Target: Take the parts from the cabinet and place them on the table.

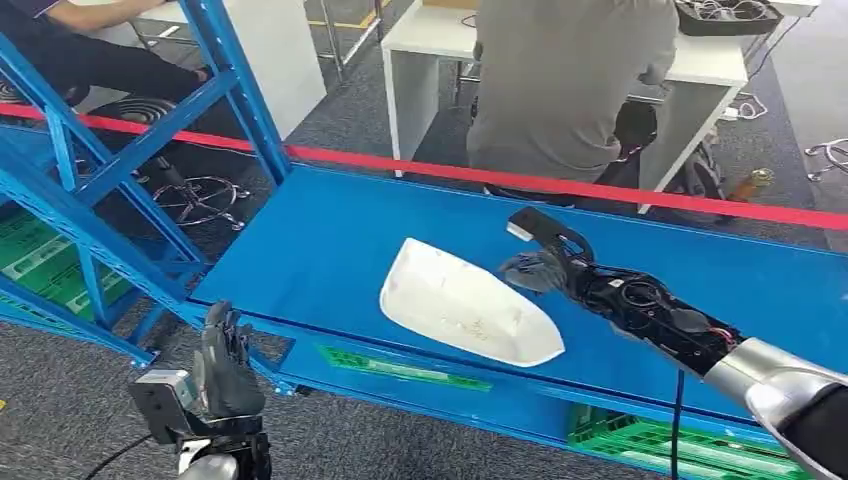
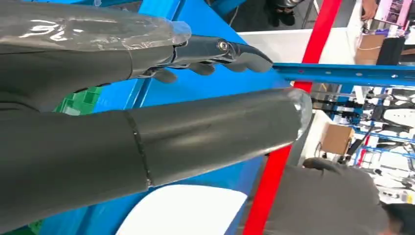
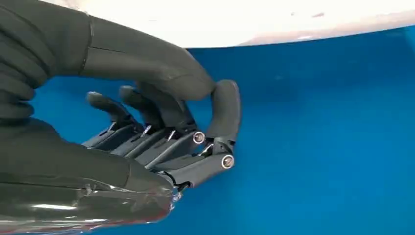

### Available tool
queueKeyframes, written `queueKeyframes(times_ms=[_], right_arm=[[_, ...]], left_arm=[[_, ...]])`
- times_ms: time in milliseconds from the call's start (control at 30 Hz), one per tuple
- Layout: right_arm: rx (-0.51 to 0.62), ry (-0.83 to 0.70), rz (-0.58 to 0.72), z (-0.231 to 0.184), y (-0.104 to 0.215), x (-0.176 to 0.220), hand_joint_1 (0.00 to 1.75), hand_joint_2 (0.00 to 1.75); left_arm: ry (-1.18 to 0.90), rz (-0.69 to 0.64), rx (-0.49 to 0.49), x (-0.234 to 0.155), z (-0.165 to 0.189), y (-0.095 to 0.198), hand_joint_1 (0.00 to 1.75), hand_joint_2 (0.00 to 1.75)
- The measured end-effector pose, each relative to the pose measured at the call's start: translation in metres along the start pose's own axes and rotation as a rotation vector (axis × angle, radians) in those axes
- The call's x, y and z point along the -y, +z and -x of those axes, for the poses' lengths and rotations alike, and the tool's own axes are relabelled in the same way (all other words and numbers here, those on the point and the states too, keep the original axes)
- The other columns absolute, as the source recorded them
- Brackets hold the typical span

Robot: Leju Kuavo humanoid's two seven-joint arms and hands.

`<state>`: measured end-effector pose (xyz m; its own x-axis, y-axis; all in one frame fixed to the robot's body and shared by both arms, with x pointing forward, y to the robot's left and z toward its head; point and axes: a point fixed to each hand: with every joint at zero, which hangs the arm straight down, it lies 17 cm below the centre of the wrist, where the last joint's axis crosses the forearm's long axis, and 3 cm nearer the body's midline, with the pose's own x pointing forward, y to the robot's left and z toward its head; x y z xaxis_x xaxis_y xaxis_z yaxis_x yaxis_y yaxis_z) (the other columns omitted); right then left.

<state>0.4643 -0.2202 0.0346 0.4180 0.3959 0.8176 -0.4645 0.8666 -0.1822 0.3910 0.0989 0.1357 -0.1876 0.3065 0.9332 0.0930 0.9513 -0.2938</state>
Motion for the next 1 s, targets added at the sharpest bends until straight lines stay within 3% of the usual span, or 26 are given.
queueKeyframes(times_ms=[567,1000], right_arm=[[0.021,0.087,-0.006,-0.021,-0.006,0.005,0.00,1.75],[-0.025,0.182,-0.049,-0.023,-0.017,-0.004,0.00,1.75]], left_arm=[[-0.004,0.001,-0.002,0.000,0.000,0.000,0.00,0.00],[-0.013,0.006,-0.006,0.001,0.001,0.000,0.00,0.00]])
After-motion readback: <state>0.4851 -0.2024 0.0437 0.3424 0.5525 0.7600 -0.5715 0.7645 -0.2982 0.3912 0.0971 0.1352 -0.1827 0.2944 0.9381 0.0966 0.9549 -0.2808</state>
